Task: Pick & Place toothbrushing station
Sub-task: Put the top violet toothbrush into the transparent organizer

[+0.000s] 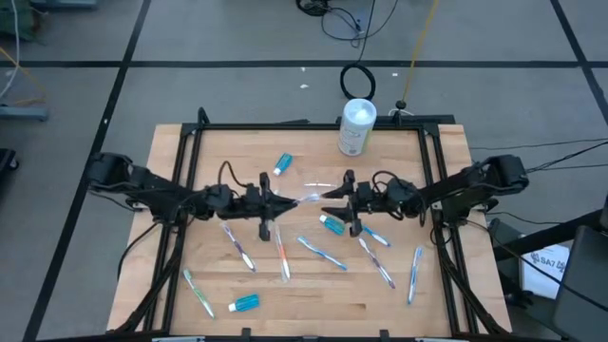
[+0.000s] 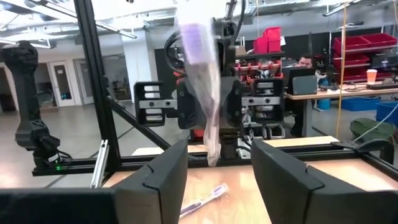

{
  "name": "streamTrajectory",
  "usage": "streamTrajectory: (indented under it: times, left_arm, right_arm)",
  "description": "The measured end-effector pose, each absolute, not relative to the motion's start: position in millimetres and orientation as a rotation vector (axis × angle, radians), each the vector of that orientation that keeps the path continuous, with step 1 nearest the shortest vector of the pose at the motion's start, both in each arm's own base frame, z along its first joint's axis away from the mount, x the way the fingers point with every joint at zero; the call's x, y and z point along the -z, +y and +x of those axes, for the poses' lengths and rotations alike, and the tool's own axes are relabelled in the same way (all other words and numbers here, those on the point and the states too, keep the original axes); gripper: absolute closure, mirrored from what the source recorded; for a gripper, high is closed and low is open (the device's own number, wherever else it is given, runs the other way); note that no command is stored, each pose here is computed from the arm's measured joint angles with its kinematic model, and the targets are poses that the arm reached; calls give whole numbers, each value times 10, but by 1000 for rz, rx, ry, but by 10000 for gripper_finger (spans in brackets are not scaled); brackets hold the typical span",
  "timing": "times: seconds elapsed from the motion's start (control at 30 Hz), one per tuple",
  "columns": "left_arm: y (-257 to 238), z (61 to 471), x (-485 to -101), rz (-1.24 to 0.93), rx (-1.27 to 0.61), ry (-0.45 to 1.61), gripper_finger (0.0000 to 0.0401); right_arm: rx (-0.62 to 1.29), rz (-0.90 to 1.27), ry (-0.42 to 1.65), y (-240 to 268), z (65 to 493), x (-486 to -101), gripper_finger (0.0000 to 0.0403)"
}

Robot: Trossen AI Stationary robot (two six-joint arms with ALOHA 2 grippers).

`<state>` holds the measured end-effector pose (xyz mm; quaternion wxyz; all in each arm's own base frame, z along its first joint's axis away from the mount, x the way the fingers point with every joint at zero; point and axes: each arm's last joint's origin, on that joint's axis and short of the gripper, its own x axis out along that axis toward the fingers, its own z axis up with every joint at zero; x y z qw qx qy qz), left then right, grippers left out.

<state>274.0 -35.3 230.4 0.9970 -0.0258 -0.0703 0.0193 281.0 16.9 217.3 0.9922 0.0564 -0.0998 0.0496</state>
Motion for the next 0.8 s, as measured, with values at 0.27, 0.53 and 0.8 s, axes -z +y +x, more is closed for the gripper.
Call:
streamTrajectory:
  times: [0.27, 0.53, 0.8]
  left_arm:
    - [-384, 2983, -2216, -76, -43, -101, 389]
    - [-404, 3124, -2168, -72, -44, -81, 388]
    - [-408, 3131, -2178, -73, -39, -83, 387]
  right_arm:
    - [-118, 64, -217, 247, 2909, -2224, 238]
    - [-115, 64, -221, 246, 2911, -2232, 254]
    - [-108, 65, -225, 239, 2911, -2235, 347]
